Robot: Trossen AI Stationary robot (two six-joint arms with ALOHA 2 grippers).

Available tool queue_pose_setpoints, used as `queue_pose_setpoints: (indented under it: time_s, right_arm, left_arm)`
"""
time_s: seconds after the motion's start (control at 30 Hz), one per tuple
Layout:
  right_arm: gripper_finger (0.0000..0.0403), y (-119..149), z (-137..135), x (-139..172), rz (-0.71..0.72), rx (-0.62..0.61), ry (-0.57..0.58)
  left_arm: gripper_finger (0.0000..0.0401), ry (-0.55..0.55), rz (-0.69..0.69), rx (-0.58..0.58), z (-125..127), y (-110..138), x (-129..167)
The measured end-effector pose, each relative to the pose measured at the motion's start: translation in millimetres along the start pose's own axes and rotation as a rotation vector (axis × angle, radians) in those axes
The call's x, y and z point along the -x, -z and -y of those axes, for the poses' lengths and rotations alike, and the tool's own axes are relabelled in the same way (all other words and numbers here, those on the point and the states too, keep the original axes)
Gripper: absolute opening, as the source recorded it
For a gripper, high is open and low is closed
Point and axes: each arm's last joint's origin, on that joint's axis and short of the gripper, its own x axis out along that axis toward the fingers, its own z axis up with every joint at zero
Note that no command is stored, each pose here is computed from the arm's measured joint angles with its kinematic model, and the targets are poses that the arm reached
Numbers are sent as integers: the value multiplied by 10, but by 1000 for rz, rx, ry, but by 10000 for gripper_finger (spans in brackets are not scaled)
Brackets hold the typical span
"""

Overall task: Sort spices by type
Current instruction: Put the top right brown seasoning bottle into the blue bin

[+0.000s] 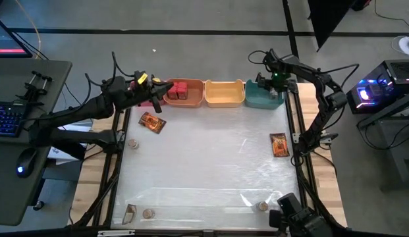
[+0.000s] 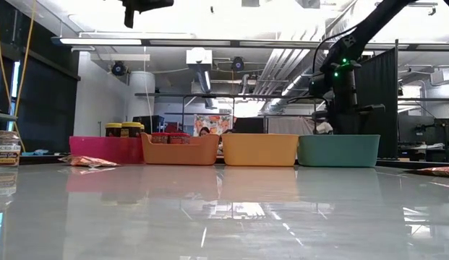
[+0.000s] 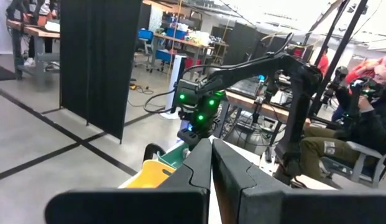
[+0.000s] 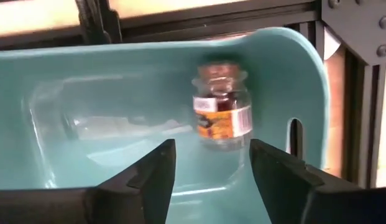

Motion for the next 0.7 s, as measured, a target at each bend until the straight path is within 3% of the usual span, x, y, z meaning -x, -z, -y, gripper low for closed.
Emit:
queue_pose_setpoints:
  time_s: [0.37,0.7]
  right_arm:
    - [157,35,17,-10,-27,27,22]
    - [193,22,-9,-50,13,9,68]
  left_arm:
    - [0,-6,1,-13,-8,-2,-1]
    - [0,-9,-12,-20,-11,11,-1]
